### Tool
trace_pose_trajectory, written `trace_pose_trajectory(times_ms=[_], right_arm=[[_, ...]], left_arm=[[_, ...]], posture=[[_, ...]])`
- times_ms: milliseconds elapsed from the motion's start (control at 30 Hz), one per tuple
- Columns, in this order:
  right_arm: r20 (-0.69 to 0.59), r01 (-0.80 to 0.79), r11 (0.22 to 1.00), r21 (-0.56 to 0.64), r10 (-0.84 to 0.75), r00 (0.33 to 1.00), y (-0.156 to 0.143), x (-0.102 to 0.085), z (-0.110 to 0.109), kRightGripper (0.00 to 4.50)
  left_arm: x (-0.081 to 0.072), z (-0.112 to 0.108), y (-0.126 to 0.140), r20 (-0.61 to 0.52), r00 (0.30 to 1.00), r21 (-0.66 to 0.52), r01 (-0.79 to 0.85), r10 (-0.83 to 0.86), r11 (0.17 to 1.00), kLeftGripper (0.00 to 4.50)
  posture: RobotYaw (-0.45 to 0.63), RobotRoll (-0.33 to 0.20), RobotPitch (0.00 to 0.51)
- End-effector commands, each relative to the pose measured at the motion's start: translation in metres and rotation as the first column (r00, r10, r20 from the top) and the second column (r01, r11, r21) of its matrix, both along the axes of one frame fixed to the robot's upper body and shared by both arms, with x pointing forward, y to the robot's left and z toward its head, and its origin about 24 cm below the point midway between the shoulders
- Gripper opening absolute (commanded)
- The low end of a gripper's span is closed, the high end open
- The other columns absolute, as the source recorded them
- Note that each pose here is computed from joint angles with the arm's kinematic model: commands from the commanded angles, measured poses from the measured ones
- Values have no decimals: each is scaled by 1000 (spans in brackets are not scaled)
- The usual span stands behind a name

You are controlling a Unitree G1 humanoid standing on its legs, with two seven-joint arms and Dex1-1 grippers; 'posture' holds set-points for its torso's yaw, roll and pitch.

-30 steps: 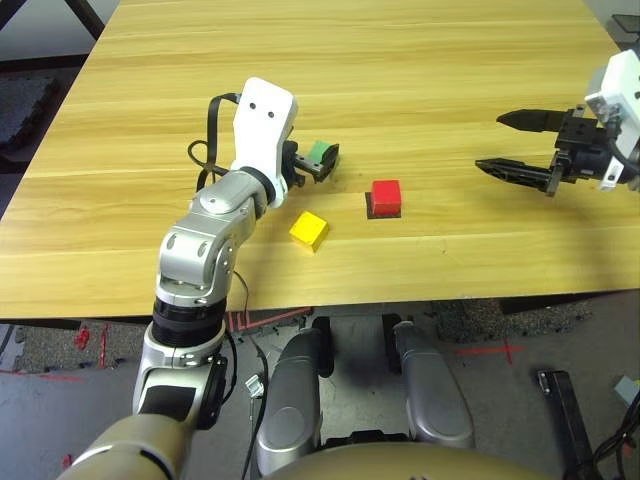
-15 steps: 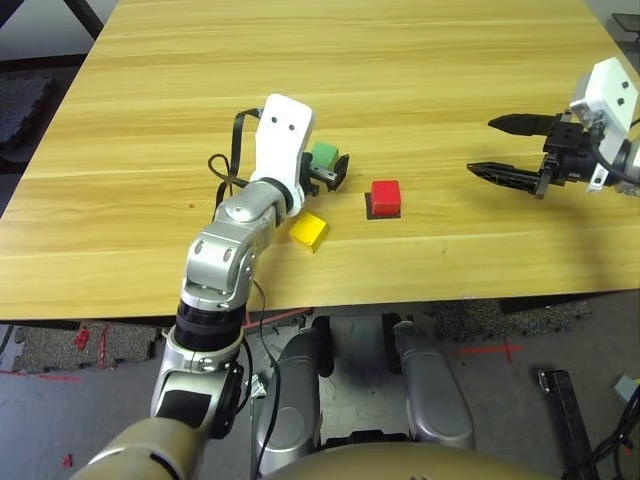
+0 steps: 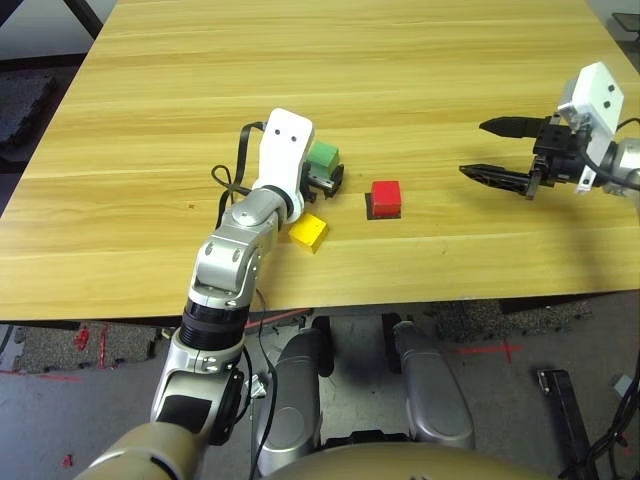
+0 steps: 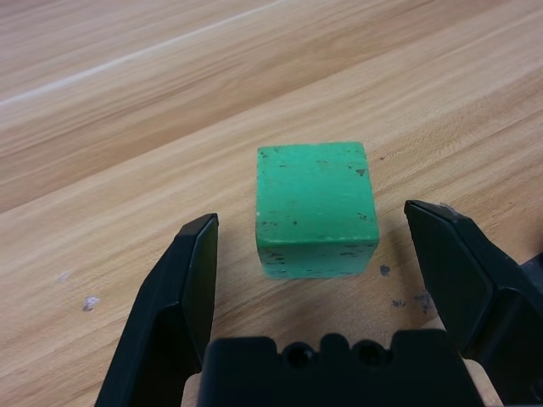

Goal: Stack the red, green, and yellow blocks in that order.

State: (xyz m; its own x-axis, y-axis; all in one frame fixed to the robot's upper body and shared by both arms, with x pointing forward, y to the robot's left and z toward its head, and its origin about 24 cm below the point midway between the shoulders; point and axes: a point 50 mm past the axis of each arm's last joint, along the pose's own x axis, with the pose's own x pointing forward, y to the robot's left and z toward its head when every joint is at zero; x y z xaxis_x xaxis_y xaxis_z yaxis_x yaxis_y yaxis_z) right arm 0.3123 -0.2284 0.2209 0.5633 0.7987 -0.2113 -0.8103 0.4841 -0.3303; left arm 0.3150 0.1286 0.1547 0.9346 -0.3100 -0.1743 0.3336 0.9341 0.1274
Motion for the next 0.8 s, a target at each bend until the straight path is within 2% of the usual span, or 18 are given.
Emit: trace_pose_trajectory(times_ms=[33, 300, 400, 567, 600, 733, 800], right_arm=[[7, -4, 1000, -9, 4, 1000, 1, 0, -1, 4447], [10, -4, 1000, -9, 4, 1000, 2, 0, -2, 4447], [9, -5, 1000, -10, 5, 1000, 2, 0, -2, 4500], [11, -6, 1000, -8, 6, 1000, 3, 0, -2, 4500], [13, -5, 1000, -8, 5, 1000, 3, 0, -2, 4500], [17, -2, 1000, -6, 2, 1000, 2, 1, -1, 4500], [18, -2, 1000, -6, 2, 1000, 2, 1, -1, 4500]], left_arm=[[3, -5, 1, -10, 1000, 4, -11, 11, 1000, 4500], [7, -8, 3, -15, 1000, -43, -22, 21, 999, 4500], [9, -10, 6, -17, 999, -46, -41, 40, 998, 3863], [10, -11, 7, -17, 999, -52, -38, 38, 998, 2185], [10, -11, 7, -18, 999, -52, -37, 36, 998, 2020], [11, -11, 9, -10, 1000, -40, -18, 18, 999, 2025], [12, -5, 12, 31, 999, -15, 18, -17, 1000, 2025]], posture=[[175, 60, 301], [173, 58, 303], [174, 57, 304], [173, 56, 302], [173, 56, 302], [172, 56, 295], [174, 55, 289]])
